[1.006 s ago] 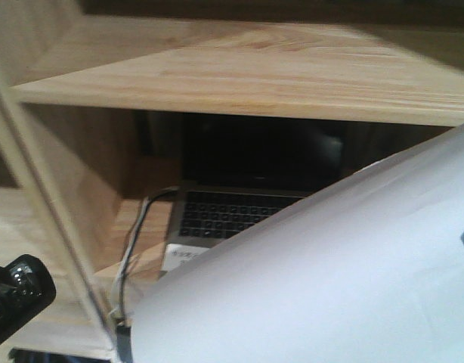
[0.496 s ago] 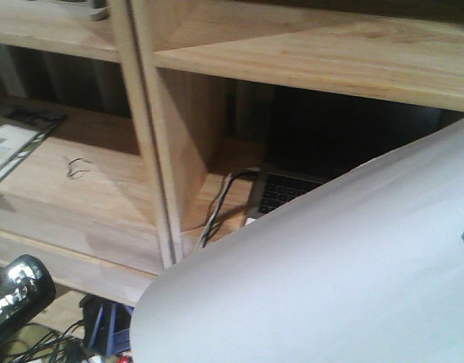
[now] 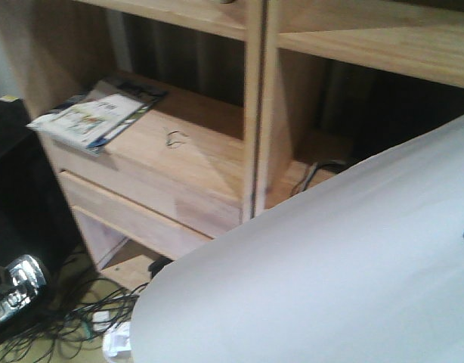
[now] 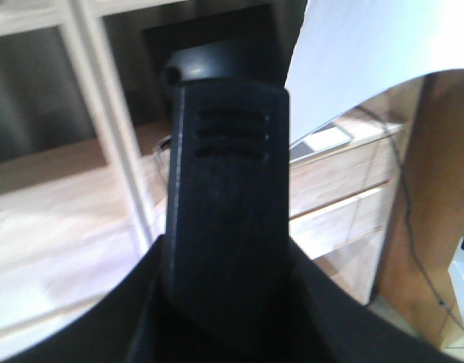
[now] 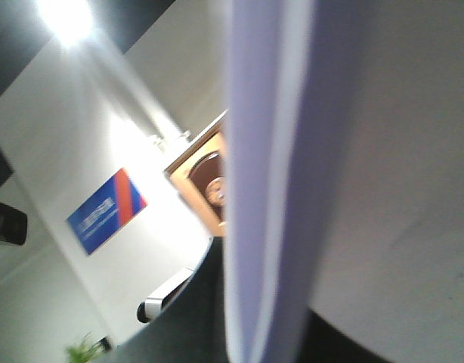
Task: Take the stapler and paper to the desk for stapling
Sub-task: 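Hold stapler and paper while the base turns away from the shelf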
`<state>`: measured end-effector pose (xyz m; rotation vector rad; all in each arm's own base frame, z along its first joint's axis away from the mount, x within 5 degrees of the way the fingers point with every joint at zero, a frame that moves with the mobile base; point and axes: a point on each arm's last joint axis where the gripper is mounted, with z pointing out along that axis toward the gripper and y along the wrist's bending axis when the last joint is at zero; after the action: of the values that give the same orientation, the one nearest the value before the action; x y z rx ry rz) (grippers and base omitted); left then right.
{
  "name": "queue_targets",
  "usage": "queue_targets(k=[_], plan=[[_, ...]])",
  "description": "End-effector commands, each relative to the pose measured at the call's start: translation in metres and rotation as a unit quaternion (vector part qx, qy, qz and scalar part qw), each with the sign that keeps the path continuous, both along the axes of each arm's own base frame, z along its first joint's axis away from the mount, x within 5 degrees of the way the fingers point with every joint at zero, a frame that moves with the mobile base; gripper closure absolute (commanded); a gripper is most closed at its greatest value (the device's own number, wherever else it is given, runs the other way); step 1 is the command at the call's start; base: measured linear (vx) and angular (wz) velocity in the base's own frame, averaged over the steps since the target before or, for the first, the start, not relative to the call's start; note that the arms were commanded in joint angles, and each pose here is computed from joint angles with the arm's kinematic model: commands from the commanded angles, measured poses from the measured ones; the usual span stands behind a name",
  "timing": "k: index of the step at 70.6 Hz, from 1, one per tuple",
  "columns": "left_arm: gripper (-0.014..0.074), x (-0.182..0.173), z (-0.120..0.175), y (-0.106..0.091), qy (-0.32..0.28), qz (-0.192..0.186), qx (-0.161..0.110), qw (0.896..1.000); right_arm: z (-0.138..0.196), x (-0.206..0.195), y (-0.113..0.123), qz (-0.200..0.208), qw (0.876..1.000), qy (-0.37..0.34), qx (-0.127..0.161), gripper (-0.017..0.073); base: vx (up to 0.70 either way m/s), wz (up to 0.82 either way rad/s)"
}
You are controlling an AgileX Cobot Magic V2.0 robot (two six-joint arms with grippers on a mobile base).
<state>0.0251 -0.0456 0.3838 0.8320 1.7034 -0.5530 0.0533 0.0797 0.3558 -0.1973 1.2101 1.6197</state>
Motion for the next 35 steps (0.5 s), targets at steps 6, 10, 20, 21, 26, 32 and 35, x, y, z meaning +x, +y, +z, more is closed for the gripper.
queue_targets(k=[6,10,20,21,26,32,35], plan=[[0.0600,0.0013,0.0174,-0.0003,-0.037,0.008,-0.053,0.998,0.0115,-0.0031,-0.0013,0.010,0.999,-0.020,0.022,0.0565,-0.13,0.49],[0.0600,0.0013,0.0174,-0.0003,-0.037,0.008,-0.053,0.998,0.0115,-0.0031,-0.0013,0.010,0.999,-0.020,0.022,0.0565,-0.13,0.50],[0.0600,0.0013,0.0174,-0.0003,-0.037,0.008,-0.053,0.998,0.0115,-0.0031,-0.0013,0.010,0.999,-0.020,0.022,0.0565,-0.13,0.51],[0.0600,0.0013,0.0174,-0.0003,-0.037,0.008,-0.053,0.998,0.0115,-0.0031,-0.0013,0.010,0.999,-0.020,0.022,0.0565,-0.13,0.50],[0.0600,0.0013,0.0174,-0.0003,-0.037,0.008,-0.053,0.998,0.0115,-0.0031,-0.0013,0.010,0.999,-0.020,0.022,0.0565,-0.13,0.49],[0.0600,0.0013,0.0174,-0.0003,-0.037,0.008,-0.053,0.998,0.0115,-0.0031,-0.0013,0.010,0.999,-0.020,0.022,0.0565,-0.12,0.49],[0.0600,0.0013,0.0174,-0.0003,-0.037,0.008,-0.053,0.998,0.0115,-0.0031,-0.0013,0.010,0.999,-0.020,0.022,0.0565,-0.11,0.49]])
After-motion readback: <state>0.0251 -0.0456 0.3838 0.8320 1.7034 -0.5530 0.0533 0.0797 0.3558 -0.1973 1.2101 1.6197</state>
